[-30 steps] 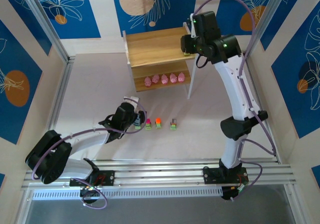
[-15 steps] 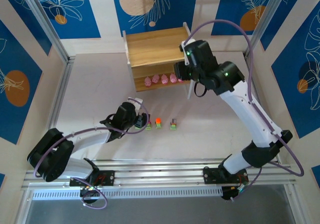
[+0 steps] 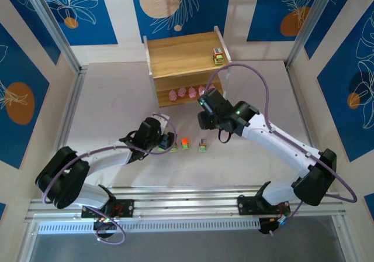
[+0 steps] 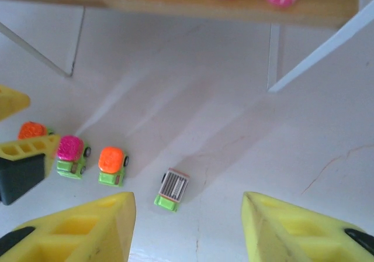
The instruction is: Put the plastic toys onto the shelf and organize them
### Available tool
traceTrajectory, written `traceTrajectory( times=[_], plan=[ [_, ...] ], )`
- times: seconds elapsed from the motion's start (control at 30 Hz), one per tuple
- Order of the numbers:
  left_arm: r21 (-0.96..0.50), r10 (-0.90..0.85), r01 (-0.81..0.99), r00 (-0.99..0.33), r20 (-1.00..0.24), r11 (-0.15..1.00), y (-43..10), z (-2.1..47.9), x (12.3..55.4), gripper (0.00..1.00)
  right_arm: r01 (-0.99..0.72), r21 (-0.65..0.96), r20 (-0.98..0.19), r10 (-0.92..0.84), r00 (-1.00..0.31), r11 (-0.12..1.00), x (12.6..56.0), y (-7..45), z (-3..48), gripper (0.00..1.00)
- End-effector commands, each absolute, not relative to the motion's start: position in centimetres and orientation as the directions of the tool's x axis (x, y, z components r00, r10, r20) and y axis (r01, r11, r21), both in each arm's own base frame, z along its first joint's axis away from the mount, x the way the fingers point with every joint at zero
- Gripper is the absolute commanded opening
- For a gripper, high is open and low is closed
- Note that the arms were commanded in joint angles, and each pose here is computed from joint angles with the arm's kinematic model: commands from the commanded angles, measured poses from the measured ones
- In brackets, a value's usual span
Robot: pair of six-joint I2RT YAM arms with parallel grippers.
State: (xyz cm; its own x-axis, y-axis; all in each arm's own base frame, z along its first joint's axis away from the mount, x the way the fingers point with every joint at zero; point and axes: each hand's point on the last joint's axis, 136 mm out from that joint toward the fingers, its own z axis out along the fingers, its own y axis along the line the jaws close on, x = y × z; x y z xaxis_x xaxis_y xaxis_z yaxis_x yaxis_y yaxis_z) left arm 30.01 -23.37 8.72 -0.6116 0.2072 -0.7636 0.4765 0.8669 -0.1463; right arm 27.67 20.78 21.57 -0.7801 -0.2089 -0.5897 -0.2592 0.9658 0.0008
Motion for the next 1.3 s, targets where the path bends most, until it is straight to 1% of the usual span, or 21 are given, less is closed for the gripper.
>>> traceTrajectory(
  times=[0.0,0.17,0.4,0.57,0.83,1.27],
  plan=[
    [-0.131,0.229,0.499,-0.596,-0.770,0.857,-23.8,9.3,30.3,0.64,-0.226,0.099,-0.623,-0.116,-0.773,0.969,27.5,21.5,22.1,0.53],
    [-0.130,0.227,0.504,-0.586,-0.778,0.854,-23.9,9.6,30.2,0.65,-0.207,0.111,-0.582,-0.105,-0.806,0.972,27.0,21.7,19.2,0.57],
    [-0.131,0.221,0.507,-0.575,-0.788,0.852,-23.8,9.9,30.1,0.67,-0.186,0.108,-0.545,-0.098,-0.833,0.977,26.4,21.9,16.5,0.62],
    [-0.130,0.220,0.506,-0.574,-0.789,0.853,-23.8,9.9,30.2,0.73,-0.184,0.103,-0.526,-0.104,-0.844,0.977,26.0,22.2,15.1,0.64],
    [-0.126,0.224,0.506,-0.574,-0.788,0.853,-23.9,9.9,30.1,0.77,-0.176,0.089,-0.505,-0.107,-0.856,0.980,25.5,22.6,13.4,0.71],
    [-0.123,0.226,0.506,-0.573,-0.788,0.854,-23.8,9.9,30.2,0.81,-0.158,0.070,-0.468,-0.107,-0.877,0.985,25.1,23.1,11.0,0.73]
  ],
)
